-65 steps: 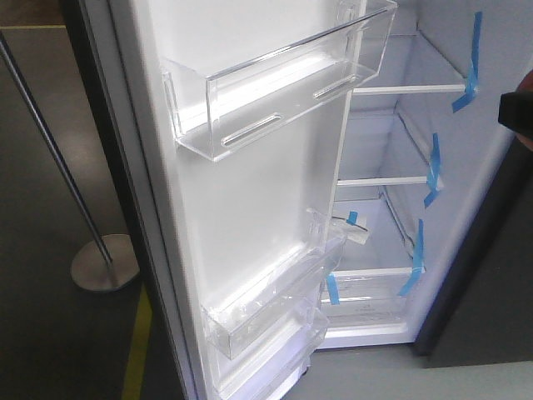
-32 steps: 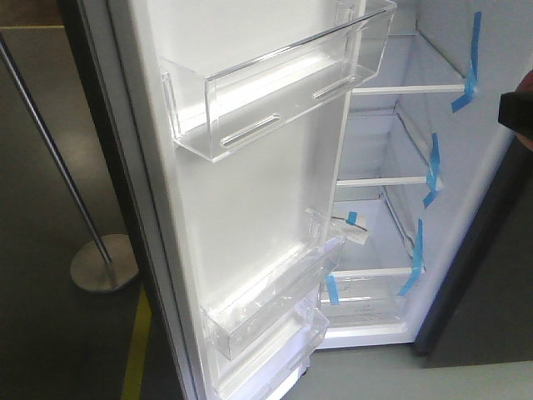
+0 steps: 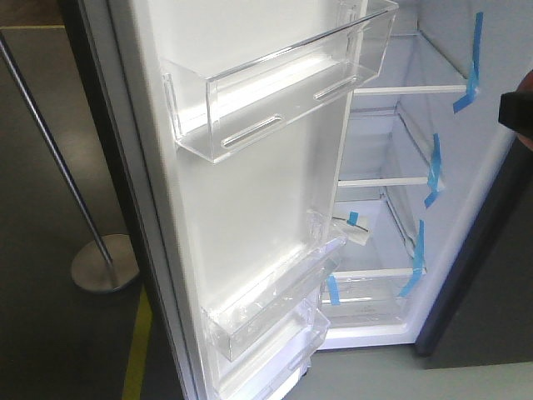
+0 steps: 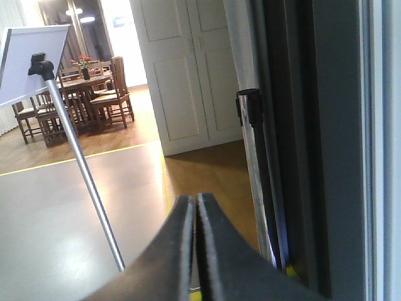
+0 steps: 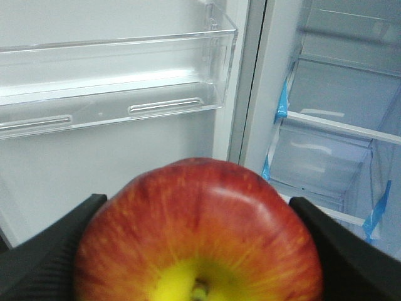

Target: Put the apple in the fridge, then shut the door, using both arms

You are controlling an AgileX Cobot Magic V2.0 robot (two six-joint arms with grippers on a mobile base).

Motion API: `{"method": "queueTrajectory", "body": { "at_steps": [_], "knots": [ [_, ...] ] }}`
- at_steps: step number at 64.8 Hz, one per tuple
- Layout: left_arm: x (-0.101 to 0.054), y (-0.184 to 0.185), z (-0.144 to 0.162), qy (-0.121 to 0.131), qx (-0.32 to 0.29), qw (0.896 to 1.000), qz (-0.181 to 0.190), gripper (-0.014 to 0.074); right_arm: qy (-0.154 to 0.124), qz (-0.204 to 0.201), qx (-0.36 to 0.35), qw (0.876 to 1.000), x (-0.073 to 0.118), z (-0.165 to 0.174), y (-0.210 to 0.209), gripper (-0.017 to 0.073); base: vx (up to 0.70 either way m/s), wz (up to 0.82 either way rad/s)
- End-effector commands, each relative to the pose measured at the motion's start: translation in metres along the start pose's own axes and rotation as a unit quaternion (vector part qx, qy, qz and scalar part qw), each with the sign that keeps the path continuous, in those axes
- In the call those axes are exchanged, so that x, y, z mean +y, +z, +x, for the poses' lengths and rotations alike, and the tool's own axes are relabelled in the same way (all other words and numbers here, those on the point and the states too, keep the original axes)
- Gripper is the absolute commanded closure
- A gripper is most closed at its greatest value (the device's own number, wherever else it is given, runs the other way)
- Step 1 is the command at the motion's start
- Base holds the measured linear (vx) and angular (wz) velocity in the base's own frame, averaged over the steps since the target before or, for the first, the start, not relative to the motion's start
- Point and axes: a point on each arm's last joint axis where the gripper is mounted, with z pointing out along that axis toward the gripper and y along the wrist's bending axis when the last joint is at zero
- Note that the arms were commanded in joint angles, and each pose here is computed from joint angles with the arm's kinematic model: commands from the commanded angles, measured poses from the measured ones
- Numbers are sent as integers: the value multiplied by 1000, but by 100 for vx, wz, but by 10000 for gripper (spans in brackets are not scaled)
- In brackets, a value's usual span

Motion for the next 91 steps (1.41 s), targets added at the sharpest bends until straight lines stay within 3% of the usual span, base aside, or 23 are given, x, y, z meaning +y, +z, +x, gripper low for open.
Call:
{"method": "queueTrajectory", "body": {
  "at_steps": [1, 91],
  "knots": [
    [0, -2, -14, -7, -53, 999, 6, 600, 4, 15, -51, 999, 0, -14, -7, 500, 0, 1],
    [0, -2, -14, -7, -53, 999, 6, 600, 4, 15, -51, 999, 0, -14, -7, 500, 0, 0]
  ]
}}
